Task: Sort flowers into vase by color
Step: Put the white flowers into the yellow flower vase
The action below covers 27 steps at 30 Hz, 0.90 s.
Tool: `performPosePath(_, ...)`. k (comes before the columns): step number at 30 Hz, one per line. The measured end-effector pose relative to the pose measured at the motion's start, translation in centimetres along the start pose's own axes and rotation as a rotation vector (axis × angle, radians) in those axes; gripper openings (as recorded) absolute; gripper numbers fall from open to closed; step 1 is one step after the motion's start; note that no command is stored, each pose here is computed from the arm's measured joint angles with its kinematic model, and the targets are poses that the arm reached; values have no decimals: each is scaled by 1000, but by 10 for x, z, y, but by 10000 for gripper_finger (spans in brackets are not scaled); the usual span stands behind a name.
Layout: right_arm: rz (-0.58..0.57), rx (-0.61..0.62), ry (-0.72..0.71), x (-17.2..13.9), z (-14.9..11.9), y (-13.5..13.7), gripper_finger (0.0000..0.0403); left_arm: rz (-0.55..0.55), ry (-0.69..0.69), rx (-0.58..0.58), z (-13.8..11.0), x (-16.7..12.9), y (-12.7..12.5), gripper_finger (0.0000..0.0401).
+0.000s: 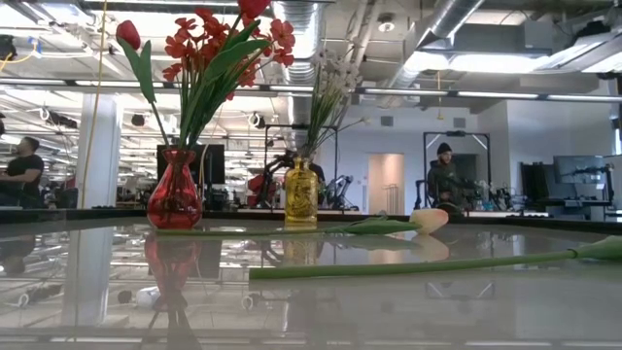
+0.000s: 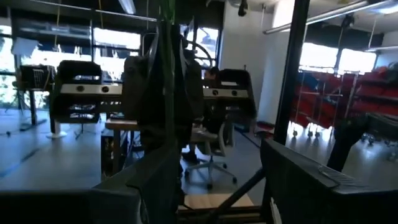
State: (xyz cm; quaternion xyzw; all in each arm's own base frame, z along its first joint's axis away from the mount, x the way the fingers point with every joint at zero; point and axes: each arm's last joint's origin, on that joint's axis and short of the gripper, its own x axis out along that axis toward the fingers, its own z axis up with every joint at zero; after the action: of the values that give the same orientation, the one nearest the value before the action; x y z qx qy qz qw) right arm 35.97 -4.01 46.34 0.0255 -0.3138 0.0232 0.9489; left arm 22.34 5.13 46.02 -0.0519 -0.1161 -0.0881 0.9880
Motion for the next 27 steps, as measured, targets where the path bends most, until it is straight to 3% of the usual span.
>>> performPosePath(11,53,62,50,16,-25,-1,16,84,51,-17,-3,-4,0,218)
performPosePath(18,41,66,51,16,-26,2,16,87,57,-19,-5,-2,2,214)
performPosePath(22,38,66,55,16,-26,2,17,91,57,-20,-6,-1,2,175)
performPosePath(27,34,66,63,16,-27,1,42,109,71,-33,-11,4,5,80)
